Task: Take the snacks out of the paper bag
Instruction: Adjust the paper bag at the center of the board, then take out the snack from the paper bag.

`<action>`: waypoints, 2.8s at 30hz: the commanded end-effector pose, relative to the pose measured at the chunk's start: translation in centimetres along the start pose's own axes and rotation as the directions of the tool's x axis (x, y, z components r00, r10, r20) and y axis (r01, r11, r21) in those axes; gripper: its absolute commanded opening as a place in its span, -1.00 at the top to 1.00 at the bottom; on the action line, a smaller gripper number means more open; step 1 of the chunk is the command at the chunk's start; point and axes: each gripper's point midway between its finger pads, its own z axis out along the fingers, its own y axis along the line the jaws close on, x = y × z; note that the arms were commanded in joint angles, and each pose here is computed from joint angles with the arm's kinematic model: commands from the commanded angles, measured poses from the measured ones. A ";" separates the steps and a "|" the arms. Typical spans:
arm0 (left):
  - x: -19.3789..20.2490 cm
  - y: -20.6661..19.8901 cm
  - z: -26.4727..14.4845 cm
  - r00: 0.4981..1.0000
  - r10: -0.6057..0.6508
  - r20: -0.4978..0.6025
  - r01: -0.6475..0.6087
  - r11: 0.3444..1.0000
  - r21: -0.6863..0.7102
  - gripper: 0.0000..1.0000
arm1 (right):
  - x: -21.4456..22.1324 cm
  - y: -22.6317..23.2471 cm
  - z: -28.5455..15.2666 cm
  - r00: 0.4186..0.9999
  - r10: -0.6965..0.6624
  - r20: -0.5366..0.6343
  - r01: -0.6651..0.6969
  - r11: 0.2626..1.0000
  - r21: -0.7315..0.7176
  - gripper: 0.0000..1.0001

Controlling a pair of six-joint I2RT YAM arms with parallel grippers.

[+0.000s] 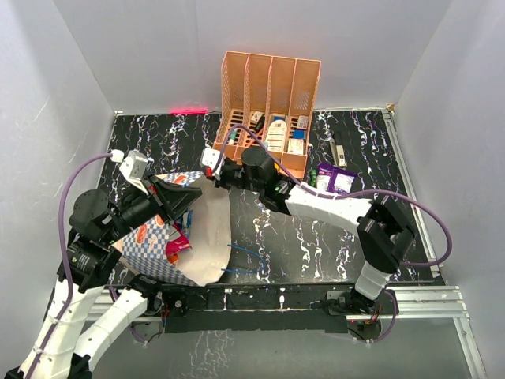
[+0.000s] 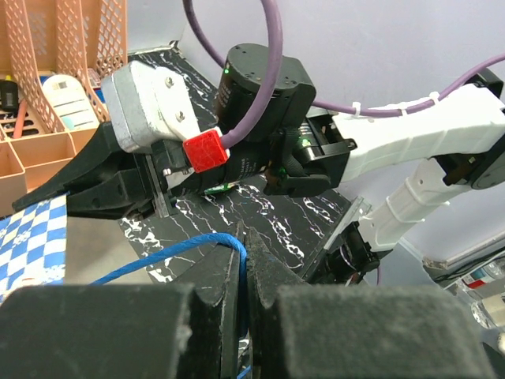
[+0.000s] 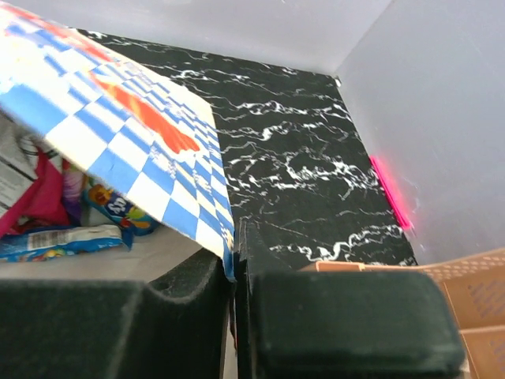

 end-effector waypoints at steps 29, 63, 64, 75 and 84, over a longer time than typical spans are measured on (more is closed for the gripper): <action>-0.2 1.0 -0.2 1.000 -0.012 -0.009 0.012 0.997 -0.077 1.00 | -5.0 1.4 -15.8 0.986 0.162 0.031 -0.163 0.984 0.067 -0.53; -3.5 -2.3 0.7 0.998 -0.021 0.053 0.018 0.997 0.074 1.00 | -0.4 16.1 1.5 0.994 -0.018 0.106 0.029 0.995 -0.098 -0.38; -3.4 -2.2 0.7 0.998 -0.023 0.054 0.019 0.997 0.074 1.00 | 0.1 16.3 2.0 0.995 -0.022 0.097 0.031 0.995 -0.093 -0.38; -3.2 -2.2 -0.2 0.998 -0.009 0.062 0.006 0.999 0.051 1.00 | 0.0 13.2 3.6 0.998 -0.049 0.051 0.046 0.997 0.055 0.12; -2.4 -1.6 -0.2 0.999 -0.002 0.053 0.000 0.999 0.034 1.00 | -2.8 13.1 0.2 0.994 0.059 0.087 -0.061 0.998 0.012 0.81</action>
